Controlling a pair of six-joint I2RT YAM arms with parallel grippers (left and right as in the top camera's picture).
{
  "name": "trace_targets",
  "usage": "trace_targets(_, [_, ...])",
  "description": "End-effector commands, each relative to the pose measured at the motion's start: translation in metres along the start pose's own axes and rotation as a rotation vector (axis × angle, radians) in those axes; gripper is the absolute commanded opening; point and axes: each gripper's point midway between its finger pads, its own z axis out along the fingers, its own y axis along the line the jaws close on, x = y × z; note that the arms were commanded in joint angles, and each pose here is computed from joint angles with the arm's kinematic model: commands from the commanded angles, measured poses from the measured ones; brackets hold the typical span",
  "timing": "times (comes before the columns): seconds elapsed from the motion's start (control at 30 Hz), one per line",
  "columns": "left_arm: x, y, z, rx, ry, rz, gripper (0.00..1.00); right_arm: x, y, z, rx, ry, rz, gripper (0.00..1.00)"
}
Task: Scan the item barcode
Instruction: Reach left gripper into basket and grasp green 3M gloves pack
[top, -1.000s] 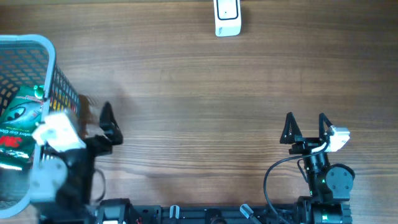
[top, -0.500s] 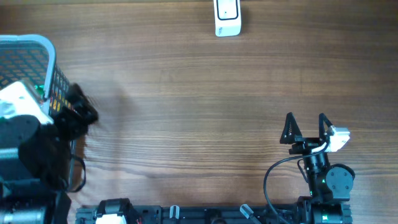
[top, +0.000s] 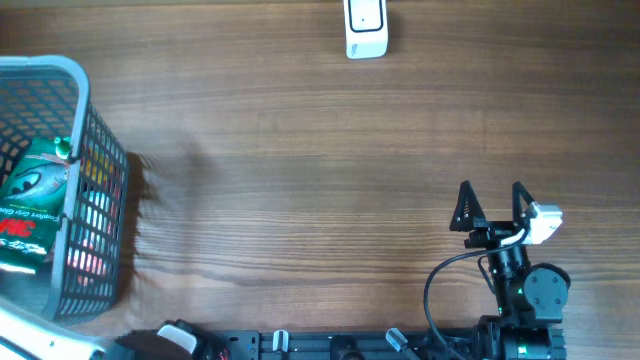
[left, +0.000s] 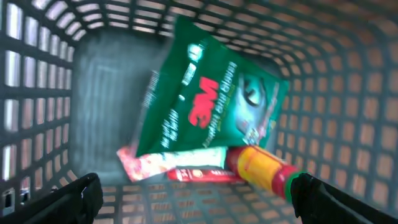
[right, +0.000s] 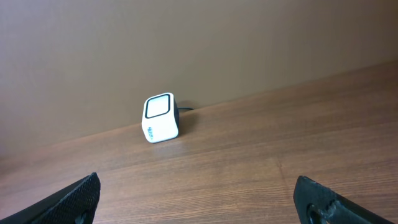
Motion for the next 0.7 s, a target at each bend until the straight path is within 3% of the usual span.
trace_targets(0.0, [-0.008,-0.001,0.019,-0.001,0.04,-0.028,1.0,-0.002,0.002,0.0,-0.007,-0.01,-0.013,1.0])
trace_targets(0.17, [-0.015,0.004,0.048,-0.041,0.052,0.054,1.0,-0.002,0.002,0.0,-0.007,-0.01,-0.013,1.0])
trace_targets(0.4, [0.007,0.026,0.099,-0.067,0.097,0.09,1.0,-0.002,0.002,0.0,-0.007,-0.01,-0.013,1.0])
trace_targets(0.67, [0.034,0.021,0.139,0.059,0.156,0.092,1.0,-0.002,0.002,0.0,-0.007,-0.01,-0.013,1.0])
